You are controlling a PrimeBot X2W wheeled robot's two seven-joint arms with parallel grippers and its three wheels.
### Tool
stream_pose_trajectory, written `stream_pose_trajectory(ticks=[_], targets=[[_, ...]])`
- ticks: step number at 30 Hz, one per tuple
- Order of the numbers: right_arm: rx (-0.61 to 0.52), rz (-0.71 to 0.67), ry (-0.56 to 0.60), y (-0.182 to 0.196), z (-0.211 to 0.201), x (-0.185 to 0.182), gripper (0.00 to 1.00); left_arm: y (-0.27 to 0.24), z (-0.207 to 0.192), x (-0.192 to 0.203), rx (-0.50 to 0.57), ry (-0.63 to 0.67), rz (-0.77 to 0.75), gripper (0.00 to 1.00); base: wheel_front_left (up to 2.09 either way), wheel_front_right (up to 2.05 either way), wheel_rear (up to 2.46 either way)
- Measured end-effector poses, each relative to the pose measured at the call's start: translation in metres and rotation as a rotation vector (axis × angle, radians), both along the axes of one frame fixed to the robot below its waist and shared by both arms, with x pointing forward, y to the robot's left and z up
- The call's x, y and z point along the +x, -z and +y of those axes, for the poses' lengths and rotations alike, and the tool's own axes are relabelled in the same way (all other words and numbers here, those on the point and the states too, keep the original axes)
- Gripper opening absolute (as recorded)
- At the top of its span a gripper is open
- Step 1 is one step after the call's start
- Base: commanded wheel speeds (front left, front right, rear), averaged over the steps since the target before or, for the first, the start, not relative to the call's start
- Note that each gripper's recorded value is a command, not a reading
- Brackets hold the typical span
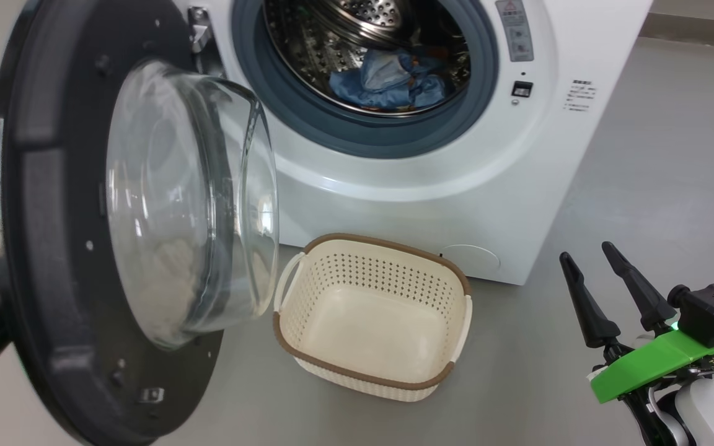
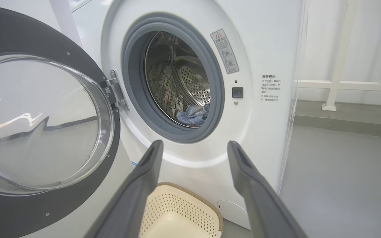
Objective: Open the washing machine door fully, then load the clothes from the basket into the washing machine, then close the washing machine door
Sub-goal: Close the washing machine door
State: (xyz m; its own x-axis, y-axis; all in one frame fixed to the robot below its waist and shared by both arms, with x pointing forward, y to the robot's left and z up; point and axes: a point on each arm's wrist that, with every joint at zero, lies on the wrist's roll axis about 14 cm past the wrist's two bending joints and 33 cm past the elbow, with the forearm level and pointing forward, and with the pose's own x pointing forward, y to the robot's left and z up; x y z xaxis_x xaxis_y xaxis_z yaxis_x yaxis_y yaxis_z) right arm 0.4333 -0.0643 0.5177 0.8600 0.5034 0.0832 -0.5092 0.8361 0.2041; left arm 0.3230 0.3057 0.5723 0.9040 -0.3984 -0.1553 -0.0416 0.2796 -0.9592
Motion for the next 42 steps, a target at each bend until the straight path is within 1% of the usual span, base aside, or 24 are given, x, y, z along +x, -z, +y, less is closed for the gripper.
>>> stream_pose_trajectory(ticks=[10,24,29,33,38,42], targets=[[0.018,0.002,0.089,-0.001,-0.029,-0.006,1.00,-0.013,-0.051,0.023,0.012,0.165,-0.014,0.00,0.00,0.00,0.00],[0.019,-0.005,0.285,-0.004,-0.100,-0.027,1.00,-0.022,-0.122,0.063,-0.001,0.379,-0.052,0.00,0.00,0.00,0.00],[0.019,-0.006,0.353,-0.005,-0.123,-0.038,1.00,-0.021,-0.143,0.084,0.026,0.381,-0.085,0.00,0.00,0.00,0.00],[0.011,-0.005,0.407,-0.005,-0.142,-0.049,1.00,-0.022,-0.161,0.098,0.024,0.388,-0.105,0.00,0.00,0.00,0.00],[0.006,-0.002,0.469,-0.004,-0.162,-0.062,1.00,-0.025,-0.181,0.118,0.047,0.398,-0.136,0.00,0.00,0.00,0.00],[0.004,0.002,0.512,-0.003,-0.175,-0.071,1.00,-0.026,-0.198,0.130,0.041,0.416,-0.154,0.00,0.00,0.00,0.00]])
